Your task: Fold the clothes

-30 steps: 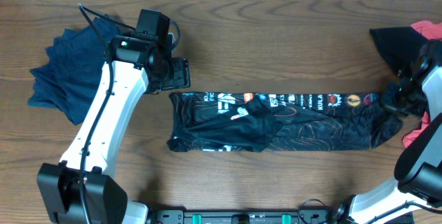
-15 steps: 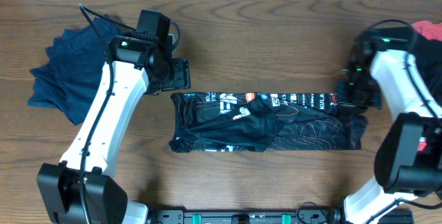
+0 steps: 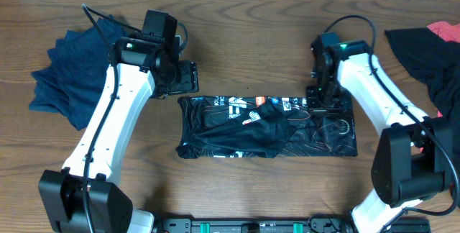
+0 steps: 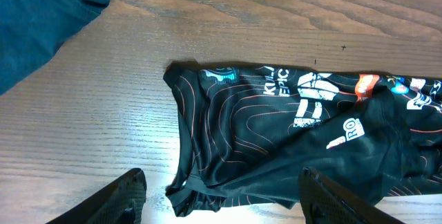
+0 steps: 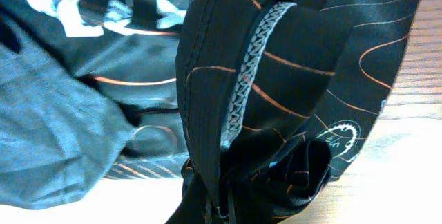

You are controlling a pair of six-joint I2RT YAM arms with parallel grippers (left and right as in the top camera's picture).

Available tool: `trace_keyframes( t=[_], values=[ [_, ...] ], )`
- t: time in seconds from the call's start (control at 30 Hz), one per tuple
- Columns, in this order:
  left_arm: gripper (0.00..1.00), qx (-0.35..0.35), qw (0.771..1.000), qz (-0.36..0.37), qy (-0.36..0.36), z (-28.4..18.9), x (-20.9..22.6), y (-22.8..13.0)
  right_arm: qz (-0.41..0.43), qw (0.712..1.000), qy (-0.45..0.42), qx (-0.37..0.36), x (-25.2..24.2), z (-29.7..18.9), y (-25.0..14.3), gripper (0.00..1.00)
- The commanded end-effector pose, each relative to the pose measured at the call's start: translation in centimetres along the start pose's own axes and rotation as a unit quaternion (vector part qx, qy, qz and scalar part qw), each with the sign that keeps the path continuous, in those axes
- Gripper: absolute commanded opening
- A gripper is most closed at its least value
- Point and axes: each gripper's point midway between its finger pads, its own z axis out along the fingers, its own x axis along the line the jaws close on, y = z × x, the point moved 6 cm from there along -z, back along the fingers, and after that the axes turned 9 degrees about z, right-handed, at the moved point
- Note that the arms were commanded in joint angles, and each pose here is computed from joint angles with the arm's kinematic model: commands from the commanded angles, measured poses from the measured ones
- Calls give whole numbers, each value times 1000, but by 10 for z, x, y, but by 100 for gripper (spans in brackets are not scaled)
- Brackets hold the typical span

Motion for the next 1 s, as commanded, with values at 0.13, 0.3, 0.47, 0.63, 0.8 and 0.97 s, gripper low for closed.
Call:
trace_keyframes(
  t=[0.13,0.3,0.47,0.63,0.8,0.97],
  values=[
    [74,-9,1000,-3,5,-7,2,-1,-7,1000,19,-10,23,-4,-5,15],
    [75,-9,1000,-3,5,-7,2,-1,-87,988,125,5,55,-8,-11,22],
    [75,-9,1000,-3,5,-7,2,-1,-157,968,194,16,68,-13,-17,23],
    [75,-9,1000,-3,5,-7,2,-1,10,999,8,-33,21,-5,2,25],
    [75,-9,1000,-3,5,-7,2,-1,56,995,-75,-34,-8,-6,-1,31],
    [75,-9,1000,-3,5,-7,2,-2,56,995,-83,-18,-12,3,-7,41]
  ],
)
